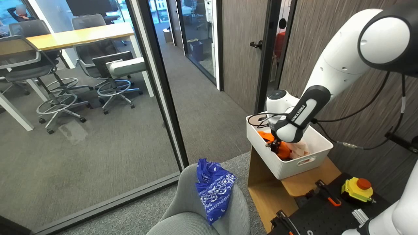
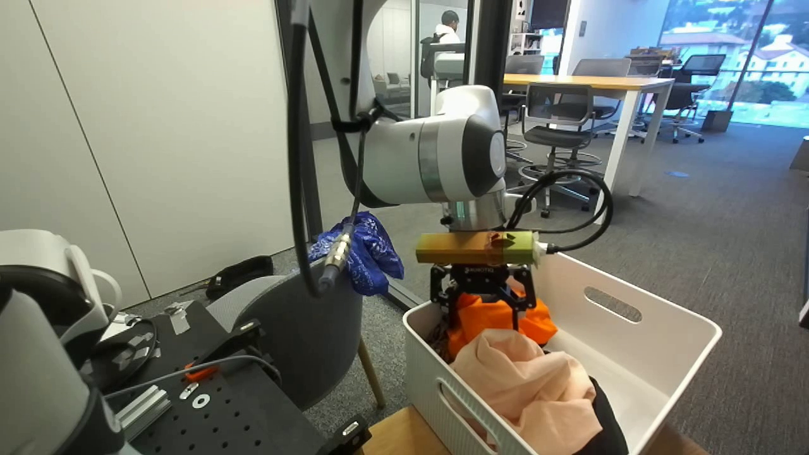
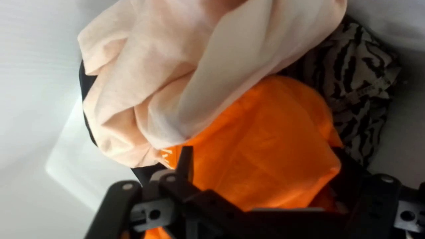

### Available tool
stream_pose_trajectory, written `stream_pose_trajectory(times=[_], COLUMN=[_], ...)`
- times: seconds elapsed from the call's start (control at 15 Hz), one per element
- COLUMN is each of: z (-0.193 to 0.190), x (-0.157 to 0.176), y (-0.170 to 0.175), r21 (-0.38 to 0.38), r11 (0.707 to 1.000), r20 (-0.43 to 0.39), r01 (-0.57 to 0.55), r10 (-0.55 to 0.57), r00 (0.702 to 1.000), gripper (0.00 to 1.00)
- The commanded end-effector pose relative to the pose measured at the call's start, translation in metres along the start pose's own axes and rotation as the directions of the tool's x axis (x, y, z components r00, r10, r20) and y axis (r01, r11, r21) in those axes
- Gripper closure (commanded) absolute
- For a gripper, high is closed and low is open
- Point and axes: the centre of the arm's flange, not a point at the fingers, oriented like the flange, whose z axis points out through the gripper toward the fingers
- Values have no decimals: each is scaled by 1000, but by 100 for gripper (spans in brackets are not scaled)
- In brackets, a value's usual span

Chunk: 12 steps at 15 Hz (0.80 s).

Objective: Remove the orange clothing from the white basket and hang it on the back of the chair

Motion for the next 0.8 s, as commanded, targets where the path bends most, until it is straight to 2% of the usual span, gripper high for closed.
stream_pose_trajectory(times=[0.0,0.73], z=[4,5], x=[7,7], y=[7,8], r21=[5,16], r11=[1000,1000], r20=[-17,-19], r01=[-2,-9], r10=[2,9], r00=[1000,1000], gripper=[0,0])
